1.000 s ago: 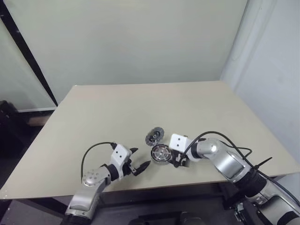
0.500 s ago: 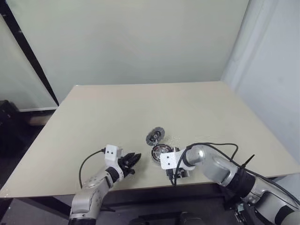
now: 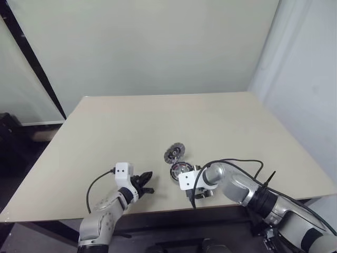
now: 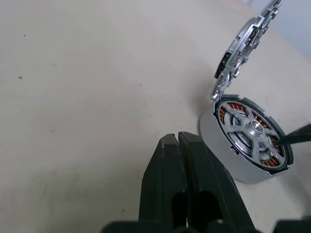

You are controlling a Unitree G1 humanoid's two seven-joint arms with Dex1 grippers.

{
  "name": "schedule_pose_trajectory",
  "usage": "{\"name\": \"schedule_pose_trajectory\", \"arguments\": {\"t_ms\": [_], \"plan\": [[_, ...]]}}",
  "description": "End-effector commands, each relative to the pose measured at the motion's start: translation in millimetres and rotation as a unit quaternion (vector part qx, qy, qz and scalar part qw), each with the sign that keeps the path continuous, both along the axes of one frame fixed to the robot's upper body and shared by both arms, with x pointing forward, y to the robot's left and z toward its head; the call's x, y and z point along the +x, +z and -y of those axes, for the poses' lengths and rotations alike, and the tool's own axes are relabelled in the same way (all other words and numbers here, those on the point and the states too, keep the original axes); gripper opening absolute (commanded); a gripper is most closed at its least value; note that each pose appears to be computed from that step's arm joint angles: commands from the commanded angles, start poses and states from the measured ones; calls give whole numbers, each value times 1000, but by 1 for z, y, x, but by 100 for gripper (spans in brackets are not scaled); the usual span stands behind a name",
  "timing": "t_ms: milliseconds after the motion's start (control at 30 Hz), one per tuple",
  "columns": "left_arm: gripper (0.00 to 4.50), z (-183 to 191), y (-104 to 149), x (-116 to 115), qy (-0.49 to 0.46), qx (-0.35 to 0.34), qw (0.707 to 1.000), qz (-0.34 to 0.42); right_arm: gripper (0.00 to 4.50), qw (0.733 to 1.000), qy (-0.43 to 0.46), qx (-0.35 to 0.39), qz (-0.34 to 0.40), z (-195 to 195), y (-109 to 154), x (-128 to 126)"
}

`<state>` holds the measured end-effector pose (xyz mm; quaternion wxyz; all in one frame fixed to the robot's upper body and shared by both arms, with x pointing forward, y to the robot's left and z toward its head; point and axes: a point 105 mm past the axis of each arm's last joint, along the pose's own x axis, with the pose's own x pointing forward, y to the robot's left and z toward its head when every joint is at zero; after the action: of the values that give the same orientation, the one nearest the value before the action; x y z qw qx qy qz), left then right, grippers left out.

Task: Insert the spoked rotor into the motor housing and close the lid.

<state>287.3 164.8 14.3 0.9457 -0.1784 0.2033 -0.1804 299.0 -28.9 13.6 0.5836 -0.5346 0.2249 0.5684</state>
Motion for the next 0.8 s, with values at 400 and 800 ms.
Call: {"name": "schedule_pose_trajectory", "arguments": {"t_ms": [400, 800], "plan": [[0, 1, 25, 9, 2, 5, 998, 55, 52, 999, -37, 18, 11, -2, 1, 13], [0, 0, 25, 10, 6, 5, 998, 60, 9, 996, -60, 72, -10, -16, 16, 9]]}}
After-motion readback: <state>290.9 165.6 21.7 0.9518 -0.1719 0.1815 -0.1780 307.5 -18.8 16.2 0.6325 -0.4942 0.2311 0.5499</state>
